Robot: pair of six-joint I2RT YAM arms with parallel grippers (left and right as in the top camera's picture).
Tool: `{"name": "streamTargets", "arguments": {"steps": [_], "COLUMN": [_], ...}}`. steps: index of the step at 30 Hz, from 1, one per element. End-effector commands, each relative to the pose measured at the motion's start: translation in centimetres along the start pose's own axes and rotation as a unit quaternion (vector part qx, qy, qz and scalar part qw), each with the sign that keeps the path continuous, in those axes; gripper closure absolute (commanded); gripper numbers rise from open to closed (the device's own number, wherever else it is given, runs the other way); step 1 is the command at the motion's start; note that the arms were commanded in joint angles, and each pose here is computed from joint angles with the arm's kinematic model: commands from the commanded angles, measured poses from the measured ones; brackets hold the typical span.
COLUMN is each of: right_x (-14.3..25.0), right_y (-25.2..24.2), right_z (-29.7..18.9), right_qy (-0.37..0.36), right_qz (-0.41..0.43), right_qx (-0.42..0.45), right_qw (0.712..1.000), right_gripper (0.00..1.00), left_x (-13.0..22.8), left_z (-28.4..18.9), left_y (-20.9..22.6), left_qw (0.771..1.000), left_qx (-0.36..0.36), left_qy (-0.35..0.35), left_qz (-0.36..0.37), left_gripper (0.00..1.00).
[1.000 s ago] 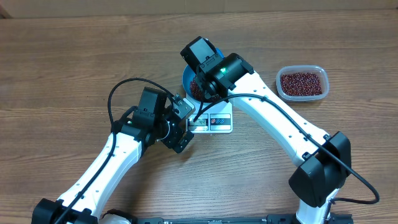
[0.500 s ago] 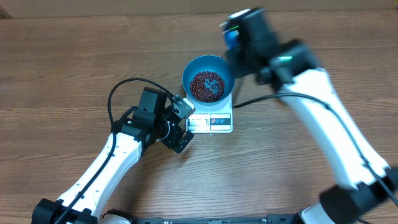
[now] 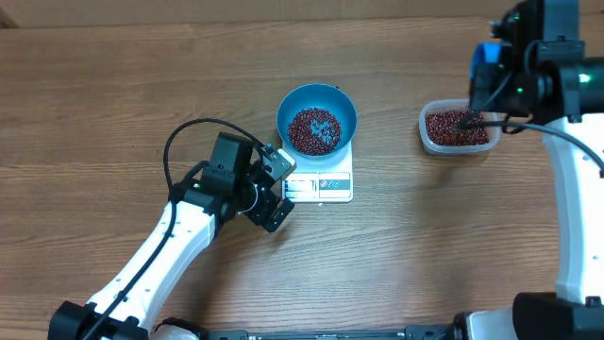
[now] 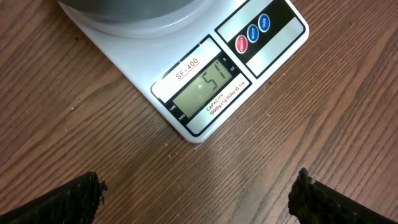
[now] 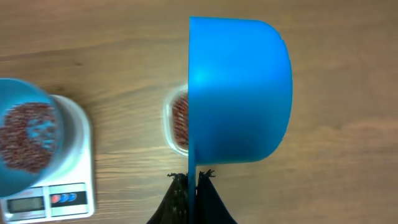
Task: Scoop item into bowl and weigh 150g on scale
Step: 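Return the empty scoop with the right gripper to the bean tub, then scoop beans again from the tub with the right gripper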
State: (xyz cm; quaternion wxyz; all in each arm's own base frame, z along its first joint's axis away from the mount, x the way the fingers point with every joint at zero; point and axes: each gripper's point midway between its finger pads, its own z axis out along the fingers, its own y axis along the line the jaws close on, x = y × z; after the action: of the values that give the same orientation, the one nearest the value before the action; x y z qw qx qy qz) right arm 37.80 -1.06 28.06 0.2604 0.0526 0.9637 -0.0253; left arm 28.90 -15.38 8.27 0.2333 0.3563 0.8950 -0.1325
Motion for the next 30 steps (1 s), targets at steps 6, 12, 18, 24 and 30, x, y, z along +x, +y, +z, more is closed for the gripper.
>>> {"name": "streamTargets", "arguments": {"steps": [6,12,18,24,30], "right_x": [3.5,4.8,5.6,6.2,6.0], "right_y": [-2.1,-2.9,-3.1,-3.4,-4.1], "right_z": [7.2,10.3,11.8,13.3,14.4], "right_qy": [0.090,0.134,0.148,0.152,0.144], "right_qz": [0.010,0.003,0.011,0.008,0.007], "right_qx": [0.040,0.073,0.100,0.112,0.134], "right_qw": [0.995,0.988,0.984,0.982,0.981], "right_gripper": [0.96,0.96,0.96,0.96,0.96], "left_x": [0.2,0.2,0.2,0.2,0.2], "left_z": [0.3,0.3,0.3,0.3,0.3], "left_y": [-0.4,-0.4,-0.4,-0.4,-0.4], "left_qw": [1.000,1.000,1.000,1.000,1.000], "left_qx": [0.007,0.007,0.007,0.007,0.007], "left_qy": [0.002,0.002,0.002,0.002,0.002], "left_qz": [0.005,0.005,0.005,0.005,0.005], "left_gripper": [0.01,0.00,0.00,0.00,0.01]}}
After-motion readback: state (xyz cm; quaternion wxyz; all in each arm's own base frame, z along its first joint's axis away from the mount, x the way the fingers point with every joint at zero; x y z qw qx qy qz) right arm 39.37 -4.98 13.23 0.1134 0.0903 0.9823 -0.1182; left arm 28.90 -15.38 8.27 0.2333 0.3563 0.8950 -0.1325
